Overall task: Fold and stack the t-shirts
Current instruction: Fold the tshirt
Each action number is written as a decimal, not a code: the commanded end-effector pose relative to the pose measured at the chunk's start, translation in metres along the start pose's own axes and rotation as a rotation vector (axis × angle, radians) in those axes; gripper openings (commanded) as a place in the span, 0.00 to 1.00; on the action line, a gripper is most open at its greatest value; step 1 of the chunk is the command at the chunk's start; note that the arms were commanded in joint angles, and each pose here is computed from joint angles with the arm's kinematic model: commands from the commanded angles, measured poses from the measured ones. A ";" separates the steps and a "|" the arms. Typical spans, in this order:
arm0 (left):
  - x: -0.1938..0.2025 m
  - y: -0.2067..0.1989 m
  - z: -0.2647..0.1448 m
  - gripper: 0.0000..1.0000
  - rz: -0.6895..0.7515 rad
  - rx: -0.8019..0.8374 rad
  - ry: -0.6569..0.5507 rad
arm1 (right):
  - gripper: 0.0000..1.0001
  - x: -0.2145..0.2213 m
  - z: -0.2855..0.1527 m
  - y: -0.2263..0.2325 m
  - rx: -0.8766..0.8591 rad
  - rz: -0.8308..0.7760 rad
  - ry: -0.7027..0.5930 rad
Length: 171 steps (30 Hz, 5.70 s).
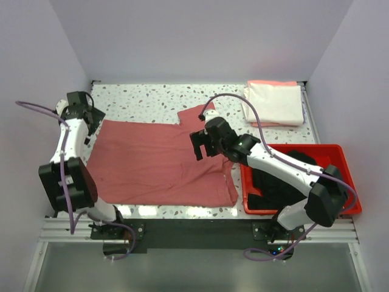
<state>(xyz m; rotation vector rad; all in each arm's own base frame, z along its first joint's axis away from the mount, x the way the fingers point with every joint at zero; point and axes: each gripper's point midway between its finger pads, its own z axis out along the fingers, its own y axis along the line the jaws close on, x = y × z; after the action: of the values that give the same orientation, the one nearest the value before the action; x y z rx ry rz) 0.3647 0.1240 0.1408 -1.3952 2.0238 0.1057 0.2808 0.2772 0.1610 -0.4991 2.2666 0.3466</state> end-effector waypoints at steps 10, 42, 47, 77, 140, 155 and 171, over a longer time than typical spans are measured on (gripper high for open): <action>-0.029 -0.079 0.103 0.79 0.178 -0.056 0.086 | 0.99 -0.019 0.032 -0.047 0.086 0.010 0.031; 0.013 -0.071 0.180 0.40 0.290 -0.212 0.116 | 0.99 0.007 0.042 -0.057 0.104 0.024 0.102; 0.016 -0.073 0.183 0.32 0.290 -0.199 0.127 | 0.99 0.008 0.044 -0.057 0.109 0.025 0.105; 0.010 -0.075 0.137 0.00 0.257 -0.072 0.077 | 0.99 -0.151 0.241 -0.178 0.387 0.251 -0.141; 0.015 0.054 0.027 0.00 0.059 -0.148 -0.012 | 0.00 -0.036 0.045 -0.080 0.129 0.077 -0.143; 0.023 0.097 0.011 0.00 -0.032 -0.184 -0.029 | 0.00 0.025 -0.032 -0.075 0.050 0.106 -0.081; 0.017 0.106 0.003 0.00 -0.079 -0.204 -0.055 | 0.00 0.076 -0.041 -0.041 -0.128 0.074 0.020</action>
<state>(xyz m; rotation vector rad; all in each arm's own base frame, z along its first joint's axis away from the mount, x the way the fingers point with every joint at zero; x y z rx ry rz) 0.2690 0.1467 0.0879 -1.5607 2.0188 0.3041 0.2394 0.1991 0.1271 -0.4497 2.2911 0.4601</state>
